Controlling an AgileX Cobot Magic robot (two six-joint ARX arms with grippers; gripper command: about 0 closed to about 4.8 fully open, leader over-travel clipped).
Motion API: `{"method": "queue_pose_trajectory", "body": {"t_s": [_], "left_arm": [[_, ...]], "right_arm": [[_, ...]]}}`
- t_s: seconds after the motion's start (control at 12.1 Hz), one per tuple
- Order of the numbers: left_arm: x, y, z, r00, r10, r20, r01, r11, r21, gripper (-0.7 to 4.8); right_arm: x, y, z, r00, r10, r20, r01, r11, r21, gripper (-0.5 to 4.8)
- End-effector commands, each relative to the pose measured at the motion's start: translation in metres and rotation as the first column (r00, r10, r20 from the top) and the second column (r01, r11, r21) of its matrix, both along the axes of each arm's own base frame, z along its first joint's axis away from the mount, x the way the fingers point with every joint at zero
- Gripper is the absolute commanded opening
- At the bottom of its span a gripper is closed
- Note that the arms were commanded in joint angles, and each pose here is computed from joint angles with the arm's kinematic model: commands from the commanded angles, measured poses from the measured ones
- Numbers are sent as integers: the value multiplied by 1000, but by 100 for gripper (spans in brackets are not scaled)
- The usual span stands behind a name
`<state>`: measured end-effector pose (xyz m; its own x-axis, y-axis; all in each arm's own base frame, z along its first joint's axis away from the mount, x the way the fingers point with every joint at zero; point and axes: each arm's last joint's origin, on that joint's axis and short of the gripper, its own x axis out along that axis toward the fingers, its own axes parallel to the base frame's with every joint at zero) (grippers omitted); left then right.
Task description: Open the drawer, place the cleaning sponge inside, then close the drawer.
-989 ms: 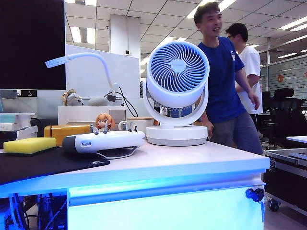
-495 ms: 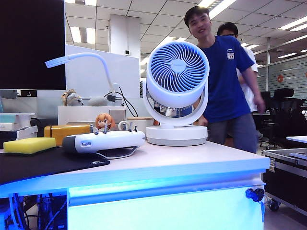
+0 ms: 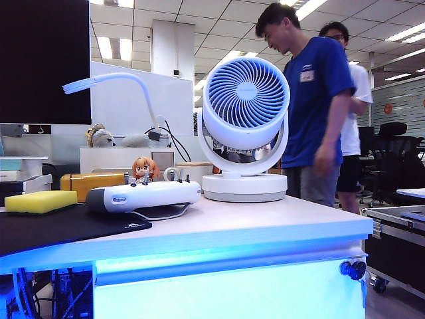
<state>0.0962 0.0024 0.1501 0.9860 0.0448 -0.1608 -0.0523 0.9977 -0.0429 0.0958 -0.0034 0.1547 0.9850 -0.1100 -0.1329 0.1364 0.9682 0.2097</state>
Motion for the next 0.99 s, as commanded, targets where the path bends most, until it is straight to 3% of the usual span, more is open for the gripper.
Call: {"method": "queue_pose_trajectory", "body": {"t_s": [0.08,0.25,0.41,0.66,0.74,0.99], "left_arm": [[-2,0,11,999,26,42,-23,998,-60,-5],[-12,0,60,982,26,187,-16,998,-54,-5],[-17,1,87,979,48,200,-38,998,-51,-5],[-14,2,156,982,71,174,-66,997,-30,-5],[-5,3,185,985,103,141,-112,992,59,-5],[12,2,226,998,59,33,-62,995,76,-5]], "right_arm": [[-4,0,22,997,-13,77,8,998,68,-6],[-15,0,58,989,-16,145,6,998,68,-6],[-21,0,74,982,-16,186,3,997,71,-6],[-21,0,112,981,-3,196,-11,997,71,-6],[-12,1,133,984,6,179,-34,987,155,-6],[19,2,167,993,33,115,-67,950,306,-6]]}}
